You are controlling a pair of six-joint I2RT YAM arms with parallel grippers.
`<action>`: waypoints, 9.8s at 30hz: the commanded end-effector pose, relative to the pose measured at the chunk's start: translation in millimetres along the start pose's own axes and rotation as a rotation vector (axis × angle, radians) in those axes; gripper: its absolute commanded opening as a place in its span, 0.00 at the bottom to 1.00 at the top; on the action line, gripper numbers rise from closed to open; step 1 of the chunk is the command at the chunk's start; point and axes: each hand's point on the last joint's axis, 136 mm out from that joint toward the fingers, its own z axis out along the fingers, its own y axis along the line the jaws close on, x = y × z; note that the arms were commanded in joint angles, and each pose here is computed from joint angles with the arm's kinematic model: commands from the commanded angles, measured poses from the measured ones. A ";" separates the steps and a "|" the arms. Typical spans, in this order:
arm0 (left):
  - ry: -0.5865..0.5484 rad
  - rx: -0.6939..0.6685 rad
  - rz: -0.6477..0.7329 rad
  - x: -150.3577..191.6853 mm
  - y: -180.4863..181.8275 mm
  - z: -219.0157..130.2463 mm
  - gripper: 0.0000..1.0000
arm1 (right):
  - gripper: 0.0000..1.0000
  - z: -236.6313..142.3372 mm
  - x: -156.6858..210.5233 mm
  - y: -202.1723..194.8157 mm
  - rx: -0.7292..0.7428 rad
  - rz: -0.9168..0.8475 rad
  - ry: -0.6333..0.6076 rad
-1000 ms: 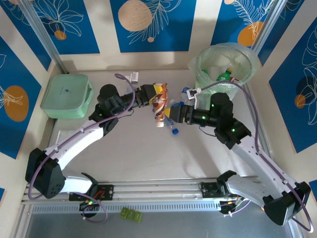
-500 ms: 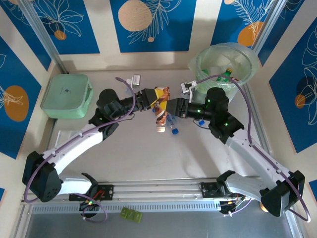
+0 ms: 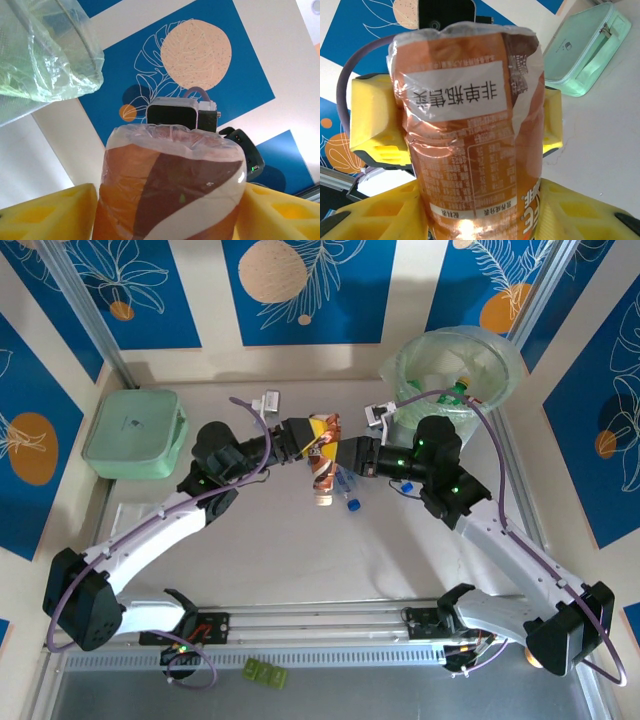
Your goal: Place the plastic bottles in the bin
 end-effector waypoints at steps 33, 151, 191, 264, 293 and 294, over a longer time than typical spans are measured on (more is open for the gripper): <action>0.162 -0.690 0.603 19.5 70.8 -86.9 0.85 | 0.38 -165.0 -154.1 -77.8 0.972 -0.236 -0.403; 0.131 -1.491 -0.177 29.5 332.2 13.0 0.91 | 0.72 -191.7 41.1 -88.3 0.973 -0.187 -0.274; 0.199 -1.541 -0.101 33.3 337.3 -5.9 0.49 | 0.72 -167.7 53.9 -78.8 0.847 -0.172 -0.166; 0.102 0.180 0.258 38.1 -59.3 -5.4 0.54 | 0.47 -36.8 42.0 58.0 -0.174 -0.109 -0.104; 0.029 -0.673 0.751 7.2 31.7 -97.7 0.83 | 0.37 -115.6 -49.9 -66.0 0.806 -0.154 -0.243; 0.032 -0.671 0.747 8.6 34.6 -96.7 0.83 | 0.37 -119.6 -61.1 -74.3 0.857 -0.163 -0.251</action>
